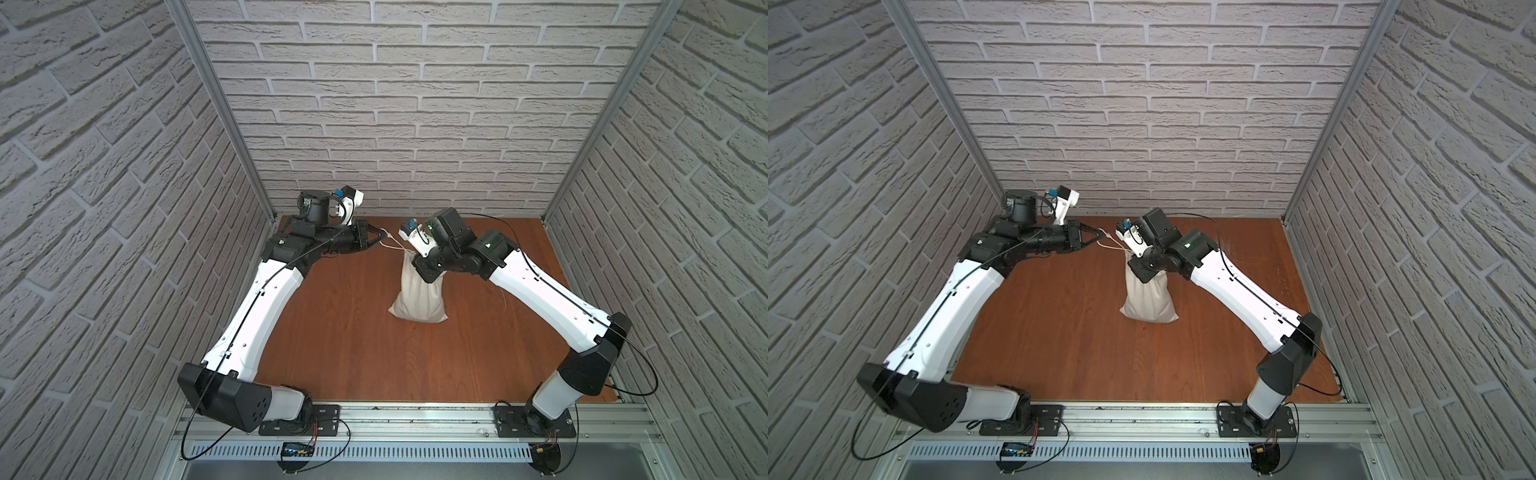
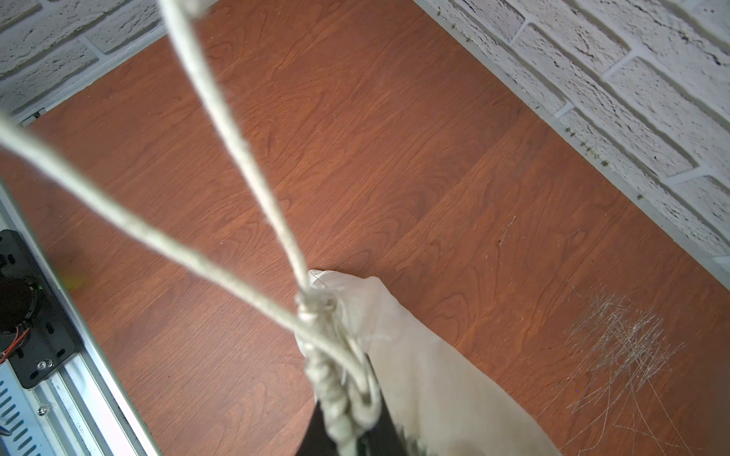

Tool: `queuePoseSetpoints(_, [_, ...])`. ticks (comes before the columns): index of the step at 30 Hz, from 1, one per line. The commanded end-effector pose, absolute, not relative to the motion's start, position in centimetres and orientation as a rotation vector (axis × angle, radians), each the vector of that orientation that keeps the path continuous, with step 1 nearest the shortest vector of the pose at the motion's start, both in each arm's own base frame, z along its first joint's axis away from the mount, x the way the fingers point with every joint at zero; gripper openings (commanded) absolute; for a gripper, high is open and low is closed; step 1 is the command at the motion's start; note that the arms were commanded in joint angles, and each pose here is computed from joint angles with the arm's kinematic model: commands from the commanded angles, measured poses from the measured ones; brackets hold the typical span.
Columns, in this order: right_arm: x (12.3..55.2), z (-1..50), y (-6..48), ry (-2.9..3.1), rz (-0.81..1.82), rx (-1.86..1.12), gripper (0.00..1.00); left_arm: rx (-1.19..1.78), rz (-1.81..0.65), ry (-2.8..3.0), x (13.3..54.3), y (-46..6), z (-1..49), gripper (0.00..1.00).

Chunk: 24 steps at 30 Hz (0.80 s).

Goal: Close the soil bag
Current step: Frap the soil bag at the center of the board.

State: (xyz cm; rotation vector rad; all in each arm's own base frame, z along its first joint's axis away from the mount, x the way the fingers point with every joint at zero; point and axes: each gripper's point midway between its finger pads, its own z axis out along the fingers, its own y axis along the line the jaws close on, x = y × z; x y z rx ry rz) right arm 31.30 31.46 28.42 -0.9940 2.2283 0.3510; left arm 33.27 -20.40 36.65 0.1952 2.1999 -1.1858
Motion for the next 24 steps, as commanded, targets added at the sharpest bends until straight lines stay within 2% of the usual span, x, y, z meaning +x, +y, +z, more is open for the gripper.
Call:
queuePoseSetpoints(1, [31.4,30.6,31.5,2.164,0.416,-0.946,0.05,0.229,-1.210,2.226,32.4,-20.5,37.1,0.00])
queuePoseSetpoints(3, [31.3,30.9,31.7,2.155,0.441,-0.947,0.09,0.229,-1.211,2.233,32.5,-20.5,37.2,0.00])
queuePoseSetpoints(7, [31.1,32.3,32.1,2.104,0.518,-0.954,0.31,0.243,-1.234,2.235,32.6,-21.0,37.7,0.00])
queuePoseSetpoints(10, [30.8,33.5,32.5,2.060,0.559,-0.986,0.41,0.258,-1.271,2.232,32.6,-21.4,38.7,0.00])
queuePoseSetpoints(15, [30.6,35.1,32.5,2.002,0.599,-1.032,0.45,0.272,-1.329,2.257,32.5,-21.7,39.9,0.00])
queuePoseSetpoints(24, [30.5,35.9,35.3,1.902,0.740,-1.160,0.43,0.249,-1.364,2.259,32.8,-21.8,40.5,0.00])
